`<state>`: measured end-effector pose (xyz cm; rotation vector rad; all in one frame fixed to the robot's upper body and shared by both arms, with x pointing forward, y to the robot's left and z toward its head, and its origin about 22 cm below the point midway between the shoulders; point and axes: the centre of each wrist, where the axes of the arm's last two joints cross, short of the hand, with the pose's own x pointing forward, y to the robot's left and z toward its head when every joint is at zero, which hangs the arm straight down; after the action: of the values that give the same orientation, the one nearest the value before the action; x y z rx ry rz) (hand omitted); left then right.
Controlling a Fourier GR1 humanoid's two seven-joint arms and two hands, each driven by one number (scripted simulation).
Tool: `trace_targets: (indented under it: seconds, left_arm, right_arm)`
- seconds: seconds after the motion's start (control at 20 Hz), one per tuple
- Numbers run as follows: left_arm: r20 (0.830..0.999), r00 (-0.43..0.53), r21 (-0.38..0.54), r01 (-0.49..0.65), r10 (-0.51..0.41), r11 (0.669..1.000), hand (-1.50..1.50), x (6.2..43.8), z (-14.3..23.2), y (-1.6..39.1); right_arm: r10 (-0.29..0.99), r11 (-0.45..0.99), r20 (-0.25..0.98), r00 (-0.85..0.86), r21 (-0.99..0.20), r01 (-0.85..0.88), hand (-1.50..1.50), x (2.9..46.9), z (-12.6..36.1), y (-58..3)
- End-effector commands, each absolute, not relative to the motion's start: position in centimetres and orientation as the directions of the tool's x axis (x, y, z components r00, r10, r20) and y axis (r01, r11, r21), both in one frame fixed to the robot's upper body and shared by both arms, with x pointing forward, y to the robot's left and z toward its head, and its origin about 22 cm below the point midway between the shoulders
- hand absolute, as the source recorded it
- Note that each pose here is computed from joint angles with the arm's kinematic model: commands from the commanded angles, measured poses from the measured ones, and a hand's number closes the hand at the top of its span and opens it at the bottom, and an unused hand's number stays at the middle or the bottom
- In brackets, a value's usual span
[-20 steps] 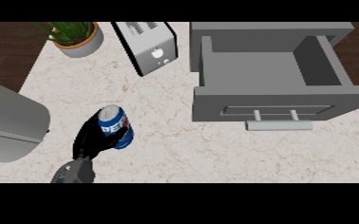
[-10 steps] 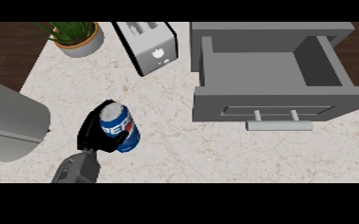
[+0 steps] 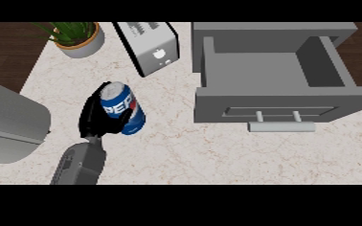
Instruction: Pick up the can, place it into the drawer and close the drawer
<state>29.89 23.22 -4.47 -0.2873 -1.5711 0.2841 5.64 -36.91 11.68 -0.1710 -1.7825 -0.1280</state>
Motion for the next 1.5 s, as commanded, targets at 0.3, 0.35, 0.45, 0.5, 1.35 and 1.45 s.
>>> trace_targets:
  seconds: [0.3, 0.35, 0.45, 0.5, 1.35, 1.45]
  left_arm:
    - [0.953, -0.115, -0.279, 0.029, 0.281, 0.960, 1.50, 31.6, 3.4, 19.7]
    - [0.955, -0.120, -0.272, 0.008, 0.271, 0.962, 1.50, 32.0, 3.5, 19.6]
    - [0.952, -0.122, -0.275, 0.055, 0.280, 0.960, 1.50, 32.7, 7.2, 20.5]
    - [0.959, -0.134, -0.249, 0.029, 0.251, 0.968, 1.50, 33.2, 7.3, 18.0]
    - [0.964, -0.154, -0.205, 0.089, 0.217, 0.975, 1.50, 37.2, 18.0, 9.3]
    - [0.963, -0.176, -0.196, 0.071, 0.205, 0.978, 1.50, 37.1, 18.4, 8.7]
  right_arm:
    - [0.030, 0.984, 0.980, -0.196, 0.006, 0.178, -1.50, 6.7, 13.1, -36.5]
    - [0.041, 0.983, 0.977, -0.210, -0.002, 0.183, -1.50, 5.3, 12.3, -36.6]
    - [0.052, 0.980, 0.980, -0.194, -0.012, 0.201, -1.50, 4.8, 12.6, -36.0]
    - [0.055, 0.984, 0.976, -0.210, -0.017, 0.178, -1.50, 6.5, 11.1, -36.5]
    - [0.027, 0.982, 0.979, -0.200, 0.011, 0.189, -1.50, 6.8, 12.6, -36.6]
    - [0.025, 0.984, 0.980, -0.199, 0.011, 0.179, -1.50, 4.4, 12.5, -36.2]
